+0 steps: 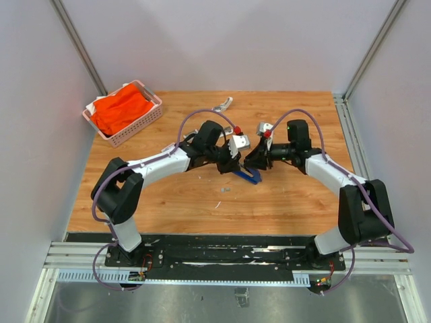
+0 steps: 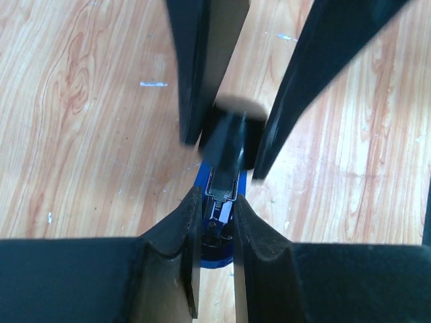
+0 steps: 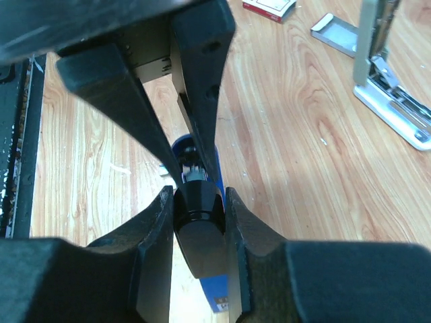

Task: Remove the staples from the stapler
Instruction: Unload the staple at the center of the board.

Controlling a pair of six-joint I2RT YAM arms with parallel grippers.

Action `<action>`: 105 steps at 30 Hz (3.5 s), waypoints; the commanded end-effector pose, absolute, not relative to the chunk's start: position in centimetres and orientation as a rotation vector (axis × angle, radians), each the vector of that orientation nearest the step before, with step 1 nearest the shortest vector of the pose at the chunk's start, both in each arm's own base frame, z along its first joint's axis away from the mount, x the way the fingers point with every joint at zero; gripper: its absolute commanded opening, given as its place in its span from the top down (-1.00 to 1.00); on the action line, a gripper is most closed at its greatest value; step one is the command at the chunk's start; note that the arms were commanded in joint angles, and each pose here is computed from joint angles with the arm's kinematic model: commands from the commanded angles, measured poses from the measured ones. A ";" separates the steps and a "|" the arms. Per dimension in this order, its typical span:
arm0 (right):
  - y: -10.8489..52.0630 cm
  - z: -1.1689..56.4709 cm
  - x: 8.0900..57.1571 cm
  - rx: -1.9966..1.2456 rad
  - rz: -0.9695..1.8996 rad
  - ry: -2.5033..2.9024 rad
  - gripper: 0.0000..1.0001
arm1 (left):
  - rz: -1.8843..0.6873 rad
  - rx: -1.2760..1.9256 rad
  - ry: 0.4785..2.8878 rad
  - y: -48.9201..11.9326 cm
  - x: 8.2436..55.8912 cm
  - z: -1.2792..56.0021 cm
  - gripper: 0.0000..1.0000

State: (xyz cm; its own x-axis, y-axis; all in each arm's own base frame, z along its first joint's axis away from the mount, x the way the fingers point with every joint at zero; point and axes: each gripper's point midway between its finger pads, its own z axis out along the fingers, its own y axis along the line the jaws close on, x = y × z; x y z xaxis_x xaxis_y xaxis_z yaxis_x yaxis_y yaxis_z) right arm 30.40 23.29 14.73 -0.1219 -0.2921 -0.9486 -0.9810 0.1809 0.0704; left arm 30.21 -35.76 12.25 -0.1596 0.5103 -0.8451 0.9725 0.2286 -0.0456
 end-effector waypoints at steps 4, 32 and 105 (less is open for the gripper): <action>18.5 13.6 32.3 -1.089 0.898 1.725 0.98 | -0.772 1.274 1.752 -34.4 31.8 14.3 1.00; 10.5 10.2 29.7 -1.145 0.700 2.001 0.99 | -0.695 1.121 1.707 -31.5 33.8 16.0 1.00; 21.8 7.2 32.8 -1.590 0.220 1.348 -0.43 | -0.721 0.990 1.722 -31.7 34.5 19.4 1.00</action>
